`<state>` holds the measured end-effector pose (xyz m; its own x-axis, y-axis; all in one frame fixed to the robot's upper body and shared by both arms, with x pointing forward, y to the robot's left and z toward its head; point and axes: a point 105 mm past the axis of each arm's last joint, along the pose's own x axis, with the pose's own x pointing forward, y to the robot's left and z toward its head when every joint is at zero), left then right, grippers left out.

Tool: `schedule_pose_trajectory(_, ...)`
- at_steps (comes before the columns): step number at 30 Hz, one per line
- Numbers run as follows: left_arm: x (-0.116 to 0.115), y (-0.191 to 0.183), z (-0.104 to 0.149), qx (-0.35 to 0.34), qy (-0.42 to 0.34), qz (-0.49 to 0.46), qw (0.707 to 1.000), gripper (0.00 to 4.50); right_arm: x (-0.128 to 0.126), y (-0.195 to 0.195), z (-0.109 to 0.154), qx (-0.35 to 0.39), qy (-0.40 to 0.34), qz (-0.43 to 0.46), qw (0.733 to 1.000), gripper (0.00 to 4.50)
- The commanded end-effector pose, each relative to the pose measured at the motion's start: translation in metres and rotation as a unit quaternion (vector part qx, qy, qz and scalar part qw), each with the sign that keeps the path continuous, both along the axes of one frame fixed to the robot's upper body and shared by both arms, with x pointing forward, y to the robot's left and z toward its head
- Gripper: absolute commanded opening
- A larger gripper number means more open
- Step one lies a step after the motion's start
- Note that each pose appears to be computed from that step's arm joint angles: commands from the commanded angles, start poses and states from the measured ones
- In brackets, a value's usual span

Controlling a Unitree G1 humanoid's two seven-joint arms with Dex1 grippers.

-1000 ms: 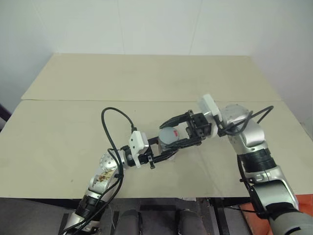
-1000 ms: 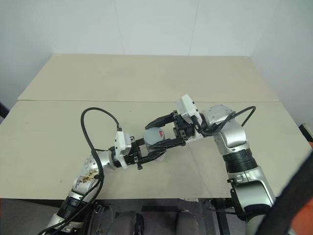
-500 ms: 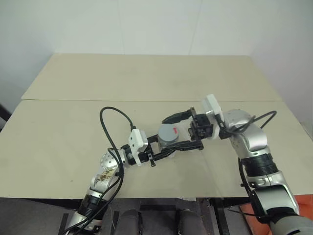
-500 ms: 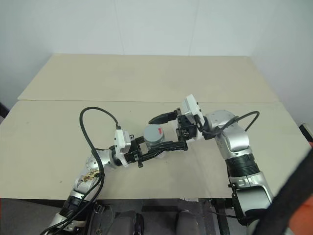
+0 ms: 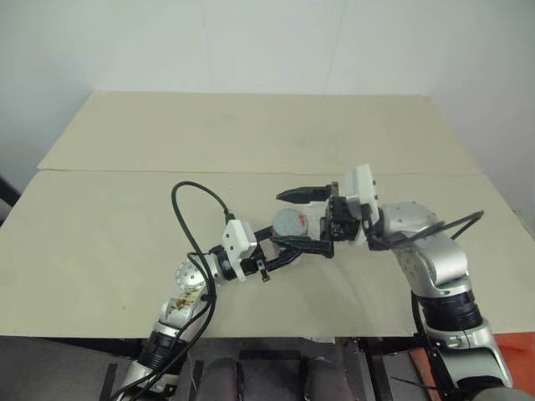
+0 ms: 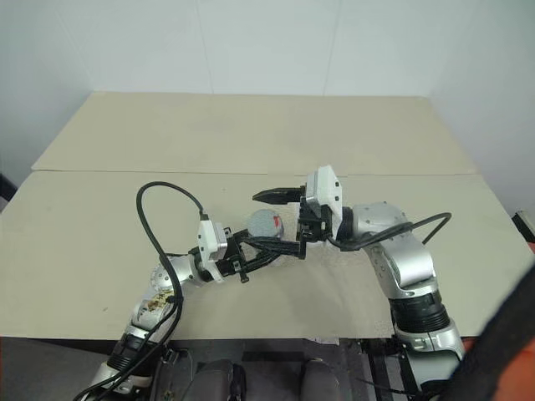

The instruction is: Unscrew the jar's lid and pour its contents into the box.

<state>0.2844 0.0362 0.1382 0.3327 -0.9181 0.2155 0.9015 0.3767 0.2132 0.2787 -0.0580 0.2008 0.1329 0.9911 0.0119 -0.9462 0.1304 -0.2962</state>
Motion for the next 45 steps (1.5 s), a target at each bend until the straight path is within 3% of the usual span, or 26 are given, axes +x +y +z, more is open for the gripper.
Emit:
schedule_pose_trajectory(1, -0.002, -0.004, 0.010, -0.006, -0.026, -0.009, 1.000, 2.00, -0.004, 0.005, 0.016, 0.013, -0.027, -0.006, 1.000, 4.44)
schedule_pose_trajectory(28, 0.003, 0.003, 0.009, 0.000, -0.029, 0.000, 1.000, 2.00, 0.008, -0.028, 0.024, 0.075, 0.020, -0.069, 0.995, 4.44)
schedule_pose_trajectory(45, 0.007, 0.007, 0.007, 0.008, -0.038, 0.009, 0.999, 2.00, -0.001, -0.051, 0.028, 0.041, -0.011, -0.041, 0.998, 4.44)
